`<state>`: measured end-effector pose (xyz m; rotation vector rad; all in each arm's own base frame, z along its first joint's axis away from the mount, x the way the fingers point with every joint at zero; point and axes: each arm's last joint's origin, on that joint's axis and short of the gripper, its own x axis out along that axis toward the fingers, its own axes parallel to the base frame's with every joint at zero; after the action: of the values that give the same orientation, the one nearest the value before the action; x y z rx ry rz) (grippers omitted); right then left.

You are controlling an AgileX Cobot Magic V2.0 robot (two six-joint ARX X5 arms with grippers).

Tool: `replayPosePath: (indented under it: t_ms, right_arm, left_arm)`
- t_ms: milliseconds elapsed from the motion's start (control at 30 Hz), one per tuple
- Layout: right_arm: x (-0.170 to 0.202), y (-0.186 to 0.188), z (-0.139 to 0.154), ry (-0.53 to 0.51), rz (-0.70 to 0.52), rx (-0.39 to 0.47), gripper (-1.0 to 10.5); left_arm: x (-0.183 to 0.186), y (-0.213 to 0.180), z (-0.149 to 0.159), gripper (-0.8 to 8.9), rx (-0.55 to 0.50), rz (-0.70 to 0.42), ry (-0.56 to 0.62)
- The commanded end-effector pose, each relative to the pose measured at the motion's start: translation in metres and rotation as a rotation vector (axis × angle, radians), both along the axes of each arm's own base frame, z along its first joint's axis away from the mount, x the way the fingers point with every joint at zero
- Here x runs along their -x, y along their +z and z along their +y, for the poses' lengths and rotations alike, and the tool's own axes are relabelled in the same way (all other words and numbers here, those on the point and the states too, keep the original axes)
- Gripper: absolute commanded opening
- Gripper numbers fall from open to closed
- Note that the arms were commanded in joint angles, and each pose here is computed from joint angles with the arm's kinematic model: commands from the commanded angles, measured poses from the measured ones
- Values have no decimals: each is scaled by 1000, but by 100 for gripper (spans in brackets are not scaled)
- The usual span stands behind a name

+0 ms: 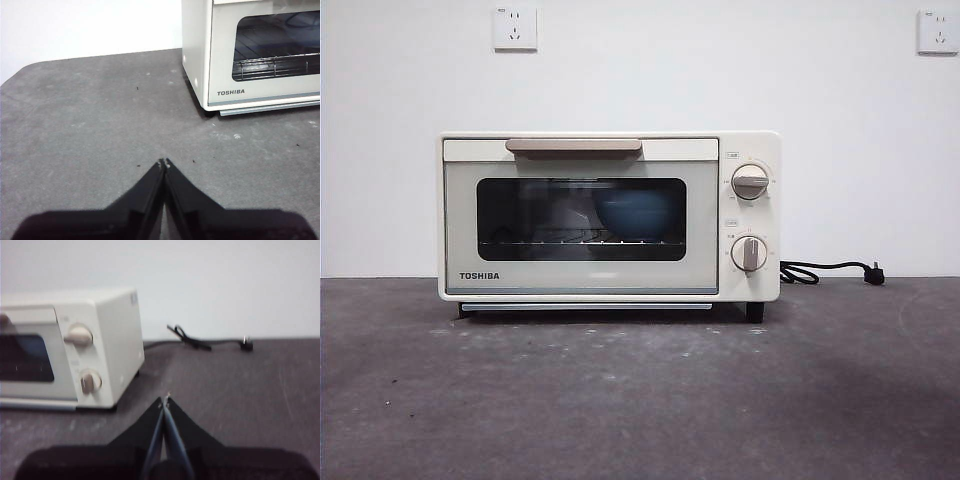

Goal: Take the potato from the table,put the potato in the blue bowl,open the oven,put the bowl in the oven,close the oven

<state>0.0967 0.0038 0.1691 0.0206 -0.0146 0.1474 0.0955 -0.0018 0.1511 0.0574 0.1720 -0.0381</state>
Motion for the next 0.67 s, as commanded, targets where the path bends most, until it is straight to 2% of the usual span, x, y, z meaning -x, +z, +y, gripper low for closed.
replayPosePath:
  t_ms: [33,267,400,500,667]
  right_arm:
    - [0,-6,0,-5,42,-10,4]
    - [1,-20,0,-4,187,-9,4]
    - [1,-20,0,-2,185,-11,4]
    - [1,-20,0,-6,188,-69,4]
    - [1,-19,0,-7,187,-66,4]
  left_arm:
    - [0,-3,0,-4,11,8,-2]
    - [0,-3,0,-4,11,8,-2]
    - [0,-3,0,-4,11,8,-2]
    - [0,-3,0,-4,11,8,-2]
    - [0,-3,0,-4,11,7,-2]
